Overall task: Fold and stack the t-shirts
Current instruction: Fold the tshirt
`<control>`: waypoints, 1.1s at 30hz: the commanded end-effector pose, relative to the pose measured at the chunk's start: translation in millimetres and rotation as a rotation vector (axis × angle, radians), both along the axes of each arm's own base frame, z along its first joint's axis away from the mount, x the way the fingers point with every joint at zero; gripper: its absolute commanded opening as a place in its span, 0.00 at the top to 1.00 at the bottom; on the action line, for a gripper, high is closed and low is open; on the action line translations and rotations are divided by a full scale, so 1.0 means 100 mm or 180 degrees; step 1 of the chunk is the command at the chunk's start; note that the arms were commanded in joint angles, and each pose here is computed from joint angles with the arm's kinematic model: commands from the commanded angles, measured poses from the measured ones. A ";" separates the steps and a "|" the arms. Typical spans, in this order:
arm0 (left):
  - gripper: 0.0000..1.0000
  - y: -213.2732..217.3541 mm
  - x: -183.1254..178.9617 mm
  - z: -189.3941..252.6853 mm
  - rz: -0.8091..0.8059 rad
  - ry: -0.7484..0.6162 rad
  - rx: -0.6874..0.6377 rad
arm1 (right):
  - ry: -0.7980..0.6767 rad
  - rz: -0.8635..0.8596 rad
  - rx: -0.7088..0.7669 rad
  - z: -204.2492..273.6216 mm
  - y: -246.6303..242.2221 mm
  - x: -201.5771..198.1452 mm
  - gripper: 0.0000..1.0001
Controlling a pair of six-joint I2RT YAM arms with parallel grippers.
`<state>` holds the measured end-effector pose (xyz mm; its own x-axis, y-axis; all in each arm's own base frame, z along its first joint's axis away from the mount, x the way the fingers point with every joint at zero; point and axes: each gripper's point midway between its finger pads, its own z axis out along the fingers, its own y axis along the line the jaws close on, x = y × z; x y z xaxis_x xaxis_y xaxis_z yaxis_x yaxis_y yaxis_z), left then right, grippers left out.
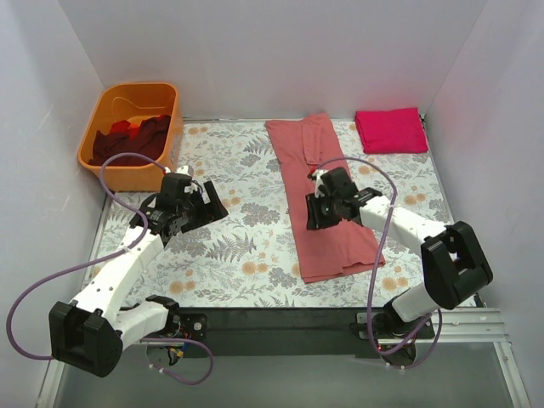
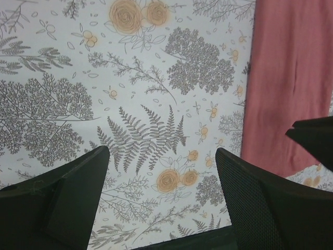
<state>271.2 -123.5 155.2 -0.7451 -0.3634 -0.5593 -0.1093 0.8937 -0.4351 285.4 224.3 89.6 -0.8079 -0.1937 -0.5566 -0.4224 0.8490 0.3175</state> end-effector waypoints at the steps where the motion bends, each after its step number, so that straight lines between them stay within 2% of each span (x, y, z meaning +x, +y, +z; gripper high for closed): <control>1: 0.17 -0.07 -0.11 -0.10 -0.0082 0.0156 -0.0097 | 0.0241 0.0047 -0.0551 -0.22 -0.19 -0.40 0.59; 5: 0.17 -0.11 -0.15 -0.13 -0.0111 0.0243 -0.0171 | 0.0410 0.0255 -0.0702 -0.40 0.00 -0.70 0.59; 9: 0.17 -0.14 -0.17 -0.13 -0.0134 0.0313 -0.0189 | 0.0544 0.0341 -0.1009 -0.60 0.10 -0.81 0.59; 15: 0.17 -0.10 -0.24 -0.18 -0.0124 0.0445 -0.0125 | 0.0790 0.0793 -0.1185 -0.78 0.46 -1.10 0.59; 22: 0.16 -0.06 -0.34 -0.18 -0.0093 0.0530 -0.0084 | 0.0864 0.1243 -0.0904 -0.64 1.10 -1.37 0.59; 33: 0.16 -0.01 -0.54 -0.30 -0.0038 0.0688 -0.0086 | 0.0727 0.1471 -0.0516 -0.32 1.74 -1.38 0.59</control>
<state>227.4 -126.3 127.4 -0.8471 -0.3591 -0.3919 -0.1781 0.8864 -0.4273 148.8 380.4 38.7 -0.7127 -0.6412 -0.2846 -0.7014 0.6569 0.2766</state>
